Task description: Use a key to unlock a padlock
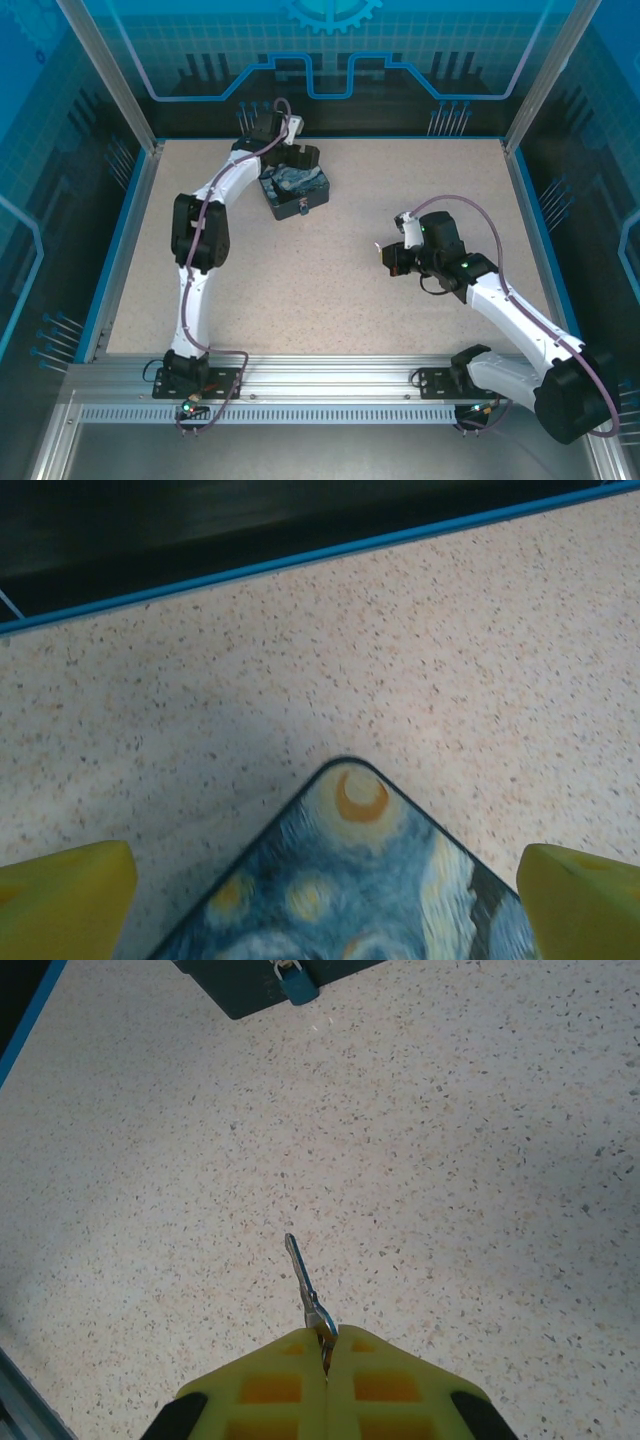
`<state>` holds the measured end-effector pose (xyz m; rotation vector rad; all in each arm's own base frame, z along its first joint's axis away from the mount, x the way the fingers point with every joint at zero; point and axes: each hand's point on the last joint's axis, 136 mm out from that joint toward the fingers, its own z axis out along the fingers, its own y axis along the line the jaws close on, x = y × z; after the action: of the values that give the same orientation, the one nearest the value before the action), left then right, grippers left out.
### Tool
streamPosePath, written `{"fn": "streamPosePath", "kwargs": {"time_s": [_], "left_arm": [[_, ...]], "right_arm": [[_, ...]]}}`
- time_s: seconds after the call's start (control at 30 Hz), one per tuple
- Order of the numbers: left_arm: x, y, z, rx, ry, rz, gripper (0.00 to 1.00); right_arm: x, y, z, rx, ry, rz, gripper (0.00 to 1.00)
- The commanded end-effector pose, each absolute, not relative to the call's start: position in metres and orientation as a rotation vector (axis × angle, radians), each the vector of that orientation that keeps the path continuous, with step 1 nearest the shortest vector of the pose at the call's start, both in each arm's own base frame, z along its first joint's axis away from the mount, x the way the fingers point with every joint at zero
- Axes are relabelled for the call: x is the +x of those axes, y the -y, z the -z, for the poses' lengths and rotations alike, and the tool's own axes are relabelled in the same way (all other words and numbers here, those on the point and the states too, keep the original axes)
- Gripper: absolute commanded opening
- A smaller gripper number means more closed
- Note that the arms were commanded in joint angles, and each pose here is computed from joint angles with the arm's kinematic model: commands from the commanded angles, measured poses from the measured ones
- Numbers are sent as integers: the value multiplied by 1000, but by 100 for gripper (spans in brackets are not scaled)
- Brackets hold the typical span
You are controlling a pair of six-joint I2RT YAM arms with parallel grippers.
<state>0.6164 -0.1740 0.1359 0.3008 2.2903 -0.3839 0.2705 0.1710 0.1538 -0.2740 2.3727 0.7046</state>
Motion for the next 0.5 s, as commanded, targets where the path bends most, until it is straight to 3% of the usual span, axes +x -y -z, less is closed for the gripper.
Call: {"fn": "streamPosePath", "kwargs": {"time_s": [0.0,0.23,0.47], "left_arm": [[622,171,-118,322,-2338,388,99],[620,184,-93,331,-2396,484,99],[595,210,-89,509,-2404,654,88]], "right_arm": [[267,-171,-151,-292,-2394,-690,0],[270,-175,-152,-298,-2393,-702,0],[269,-175,-155,-298,-2386,-707,0]]}}
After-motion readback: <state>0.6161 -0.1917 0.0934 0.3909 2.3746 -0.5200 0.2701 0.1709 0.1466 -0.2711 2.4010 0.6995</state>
